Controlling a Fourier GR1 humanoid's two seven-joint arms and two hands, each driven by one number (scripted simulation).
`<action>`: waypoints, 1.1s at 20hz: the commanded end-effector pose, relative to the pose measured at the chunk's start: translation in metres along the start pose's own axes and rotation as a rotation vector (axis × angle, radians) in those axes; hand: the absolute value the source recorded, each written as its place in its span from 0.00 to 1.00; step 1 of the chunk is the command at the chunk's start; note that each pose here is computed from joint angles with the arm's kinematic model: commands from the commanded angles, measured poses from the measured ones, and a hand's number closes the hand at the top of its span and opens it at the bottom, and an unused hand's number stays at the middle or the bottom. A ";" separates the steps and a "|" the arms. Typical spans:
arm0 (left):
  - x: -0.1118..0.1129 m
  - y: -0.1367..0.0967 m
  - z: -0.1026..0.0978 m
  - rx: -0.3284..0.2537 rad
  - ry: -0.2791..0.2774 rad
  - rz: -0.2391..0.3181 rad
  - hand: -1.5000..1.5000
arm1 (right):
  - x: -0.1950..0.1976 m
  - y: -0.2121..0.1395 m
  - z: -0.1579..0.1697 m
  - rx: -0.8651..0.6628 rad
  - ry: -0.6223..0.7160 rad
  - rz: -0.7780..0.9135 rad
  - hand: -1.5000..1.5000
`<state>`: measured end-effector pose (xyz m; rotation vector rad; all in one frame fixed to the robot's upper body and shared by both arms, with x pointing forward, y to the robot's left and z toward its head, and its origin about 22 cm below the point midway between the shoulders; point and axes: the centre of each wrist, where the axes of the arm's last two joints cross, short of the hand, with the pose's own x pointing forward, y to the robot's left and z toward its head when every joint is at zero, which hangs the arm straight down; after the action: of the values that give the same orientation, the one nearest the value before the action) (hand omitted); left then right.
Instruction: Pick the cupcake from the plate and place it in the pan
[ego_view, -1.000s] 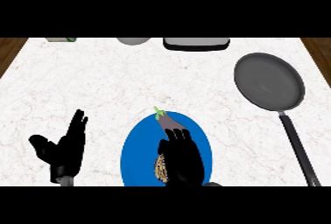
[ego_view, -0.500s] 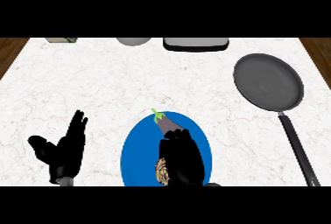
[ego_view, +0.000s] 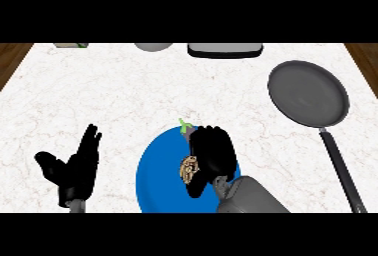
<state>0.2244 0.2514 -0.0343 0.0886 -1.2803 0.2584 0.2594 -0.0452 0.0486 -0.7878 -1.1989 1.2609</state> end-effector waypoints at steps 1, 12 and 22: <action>-0.007 -0.001 0.000 -0.001 0.053 0.016 0.50 | -0.027 -0.003 0.000 -0.124 0.001 0.078 1.00; -0.009 0.008 -0.009 0.023 0.033 0.011 0.50 | -0.004 -0.094 0.048 -0.590 0.134 -0.100 1.00; -0.018 -0.003 0.003 0.004 0.048 0.015 0.50 | -0.070 -0.150 0.000 -0.634 0.199 -0.245 1.00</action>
<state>0.2228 0.2516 -0.0360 0.0939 -1.3073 0.2584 0.2869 -0.1141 0.1608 -1.1768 -1.4751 0.6578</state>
